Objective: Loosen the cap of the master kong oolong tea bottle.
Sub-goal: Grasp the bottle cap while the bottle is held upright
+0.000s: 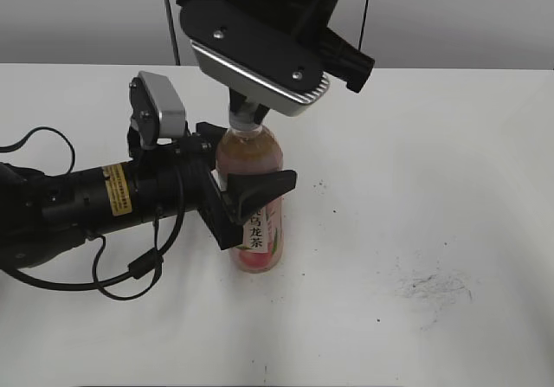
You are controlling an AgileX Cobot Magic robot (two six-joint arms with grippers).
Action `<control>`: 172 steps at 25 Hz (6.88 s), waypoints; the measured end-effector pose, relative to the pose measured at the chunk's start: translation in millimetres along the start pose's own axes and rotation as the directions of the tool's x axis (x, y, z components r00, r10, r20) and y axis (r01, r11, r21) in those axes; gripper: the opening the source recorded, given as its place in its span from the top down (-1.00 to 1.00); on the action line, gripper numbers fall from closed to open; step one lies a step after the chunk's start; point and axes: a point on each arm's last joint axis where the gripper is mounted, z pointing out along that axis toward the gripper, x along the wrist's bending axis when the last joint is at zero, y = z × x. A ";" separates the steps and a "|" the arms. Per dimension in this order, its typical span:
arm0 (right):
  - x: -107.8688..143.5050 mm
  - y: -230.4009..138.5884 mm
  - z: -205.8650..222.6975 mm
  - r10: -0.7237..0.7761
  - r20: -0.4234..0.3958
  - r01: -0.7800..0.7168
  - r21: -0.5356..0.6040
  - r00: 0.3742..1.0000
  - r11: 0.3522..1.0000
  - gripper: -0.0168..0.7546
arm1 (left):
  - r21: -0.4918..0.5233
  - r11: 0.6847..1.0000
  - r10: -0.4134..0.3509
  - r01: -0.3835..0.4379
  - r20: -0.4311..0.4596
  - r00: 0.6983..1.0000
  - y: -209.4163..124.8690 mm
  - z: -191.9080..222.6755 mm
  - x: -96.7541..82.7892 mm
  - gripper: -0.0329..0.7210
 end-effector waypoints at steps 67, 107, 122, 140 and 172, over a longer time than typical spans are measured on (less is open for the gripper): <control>7.5 5.6 -2.7 0.871 -0.008 -0.871 -0.008 -0.492 -0.492 -0.34 | 0.000 1.000 0.018 -0.018 0.017 1.000 -0.1 0.0 -1.5 -0.27; 5.8 4.6 8.9 0.950 -0.027 -0.950 0.013 -0.311 -0.311 0.22 | 0.000 1.000 0.029 -0.029 0.026 0.999 0.1 0.3 -2.4 -0.27; 3.7 6.1 5.9 0.934 -0.048 -0.935 0.011 -0.354 -0.354 -0.04 | 0.000 1.000 0.030 -0.030 0.029 0.999 0.1 0.3 -2.7 -0.27; 1.5 5.2 1.5 0.933 -0.044 -0.934 0.001 -0.357 -0.357 0.02 | -0.001 1.000 0.028 -0.028 0.026 0.999 0.1 0.1 -2.3 -0.27; 1.5 2.4 0.1 0.605 0.001 -0.605 -0.014 0.796 0.796 0.28 | -0.001 1.000 0.023 -0.023 0.018 1.000 0.1 0.1 -1.5 -0.27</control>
